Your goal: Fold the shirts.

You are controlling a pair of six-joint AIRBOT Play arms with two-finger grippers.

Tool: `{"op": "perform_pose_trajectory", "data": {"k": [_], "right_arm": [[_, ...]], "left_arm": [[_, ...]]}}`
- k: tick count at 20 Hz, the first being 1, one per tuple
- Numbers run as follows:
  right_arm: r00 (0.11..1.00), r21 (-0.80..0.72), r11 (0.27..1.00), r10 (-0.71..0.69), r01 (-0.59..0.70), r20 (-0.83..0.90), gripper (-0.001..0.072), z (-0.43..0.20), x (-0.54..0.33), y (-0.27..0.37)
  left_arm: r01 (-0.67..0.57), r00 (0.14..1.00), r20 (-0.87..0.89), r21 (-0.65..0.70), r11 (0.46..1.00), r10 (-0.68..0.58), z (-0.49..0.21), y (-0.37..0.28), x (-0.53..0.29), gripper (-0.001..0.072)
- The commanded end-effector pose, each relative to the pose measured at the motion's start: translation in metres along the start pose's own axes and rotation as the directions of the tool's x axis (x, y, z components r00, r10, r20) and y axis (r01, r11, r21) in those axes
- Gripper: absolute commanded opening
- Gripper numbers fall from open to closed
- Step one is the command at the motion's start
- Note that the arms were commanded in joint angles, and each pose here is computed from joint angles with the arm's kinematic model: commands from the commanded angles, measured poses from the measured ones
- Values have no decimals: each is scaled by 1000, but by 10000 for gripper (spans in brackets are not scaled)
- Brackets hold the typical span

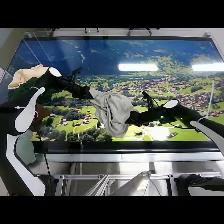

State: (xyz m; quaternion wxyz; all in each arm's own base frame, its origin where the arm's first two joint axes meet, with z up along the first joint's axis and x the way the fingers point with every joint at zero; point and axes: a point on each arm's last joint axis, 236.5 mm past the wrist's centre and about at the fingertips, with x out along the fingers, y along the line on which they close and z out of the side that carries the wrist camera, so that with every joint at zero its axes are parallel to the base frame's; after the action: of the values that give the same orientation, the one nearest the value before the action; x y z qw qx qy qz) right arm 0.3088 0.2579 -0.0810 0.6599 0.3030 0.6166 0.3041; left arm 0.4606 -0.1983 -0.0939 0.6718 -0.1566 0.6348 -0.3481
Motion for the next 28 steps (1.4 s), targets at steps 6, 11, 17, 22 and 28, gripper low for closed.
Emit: {"op": "perform_pose_trajectory", "data": {"k": [6, 11, 17, 22, 28], "right_arm": [[948, -265, 949, 231, -169, 221, 14, 48, -186, 93], [738, -564, 825, 406, -42, 540, 14, 34, -327, 198], [639, -673, 712, 427, 199, 640, 14, -11, -355, 251], [801, -605, 782, 264, 149, 538, 14, 19, -281, 186], [850, -303, 933, -8, 196, 526, 455, 108, -172, 42]], "left_arm": [[18, 995, 94, 142, 990, -32, 14, -98, -152, 4], [-137, 934, 356, 323, 936, 14, -20, -200, -279, 5], [-241, 880, 474, 457, 856, -5, -87, -284, -321, 24], [-166, 952, 299, 346, 923, 59, -96, -210, -244, 22], [-318, 929, 249, 157, 935, 274, -29, -55, -168, 547]]}}
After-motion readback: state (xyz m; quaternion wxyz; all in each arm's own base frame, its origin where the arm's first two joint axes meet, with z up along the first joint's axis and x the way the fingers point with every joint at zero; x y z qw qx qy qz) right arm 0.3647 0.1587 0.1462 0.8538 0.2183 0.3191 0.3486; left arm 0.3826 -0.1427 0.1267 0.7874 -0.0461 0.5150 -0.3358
